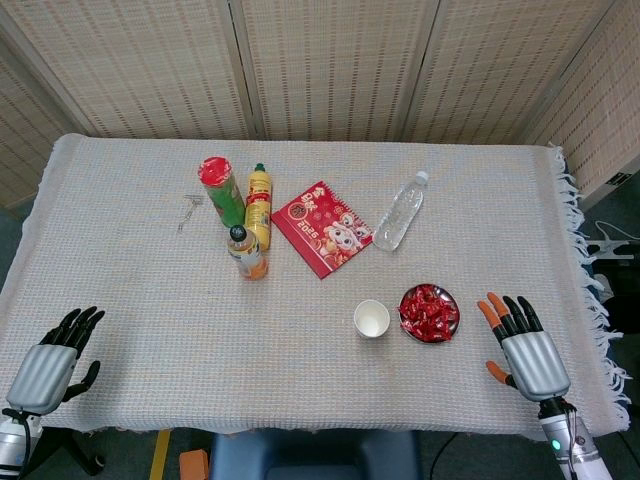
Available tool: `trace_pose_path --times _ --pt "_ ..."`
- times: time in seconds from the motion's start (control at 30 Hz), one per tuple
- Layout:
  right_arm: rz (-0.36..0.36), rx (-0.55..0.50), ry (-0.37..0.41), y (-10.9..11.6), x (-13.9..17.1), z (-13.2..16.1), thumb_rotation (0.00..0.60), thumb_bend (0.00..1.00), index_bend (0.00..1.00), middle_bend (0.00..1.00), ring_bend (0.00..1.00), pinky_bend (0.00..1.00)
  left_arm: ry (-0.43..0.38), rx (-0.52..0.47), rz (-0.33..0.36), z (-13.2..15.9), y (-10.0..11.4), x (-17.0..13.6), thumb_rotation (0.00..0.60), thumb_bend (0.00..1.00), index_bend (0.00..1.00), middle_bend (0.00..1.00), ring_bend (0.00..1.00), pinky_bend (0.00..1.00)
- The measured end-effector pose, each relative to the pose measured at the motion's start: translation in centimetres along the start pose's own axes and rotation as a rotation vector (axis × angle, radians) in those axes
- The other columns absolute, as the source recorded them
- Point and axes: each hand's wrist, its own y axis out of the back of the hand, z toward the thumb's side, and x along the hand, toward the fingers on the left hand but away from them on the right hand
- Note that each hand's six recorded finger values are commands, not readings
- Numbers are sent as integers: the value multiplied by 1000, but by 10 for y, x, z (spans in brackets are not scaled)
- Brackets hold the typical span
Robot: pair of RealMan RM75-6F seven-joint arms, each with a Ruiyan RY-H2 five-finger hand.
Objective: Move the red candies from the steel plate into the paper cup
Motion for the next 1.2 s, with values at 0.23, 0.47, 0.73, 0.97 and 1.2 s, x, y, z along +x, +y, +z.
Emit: trace_pose_path --times 0.23,0.47,0.73,0.97,1.2 --pt "3 6 -6 -3 -5 0 600 139 0 0 0 0 -7 -10 -11 1 -2 1 600 445 0 25 28 239" --pt "0 47 7 -3 -17 2 600 144 0 2 0 107 -7 -23 -16 0 0 4 600 446 0 25 28 241" --pt "-24 355 88 21 -51 33 600 146 52 167 220 417 -5 -43 -30 -5 0 9 600 445 0 25 28 243" --pt "-4 608 151 29 -74 67 600 150 79 235 313 458 1 -53 -40 -7 -1 11 600 445 0 25 30 247" --pt "44 818 184 22 -90 90 600 151 66 236 313 459 7 -61 -45 -10 -1 12 600 446 0 25 33 251"
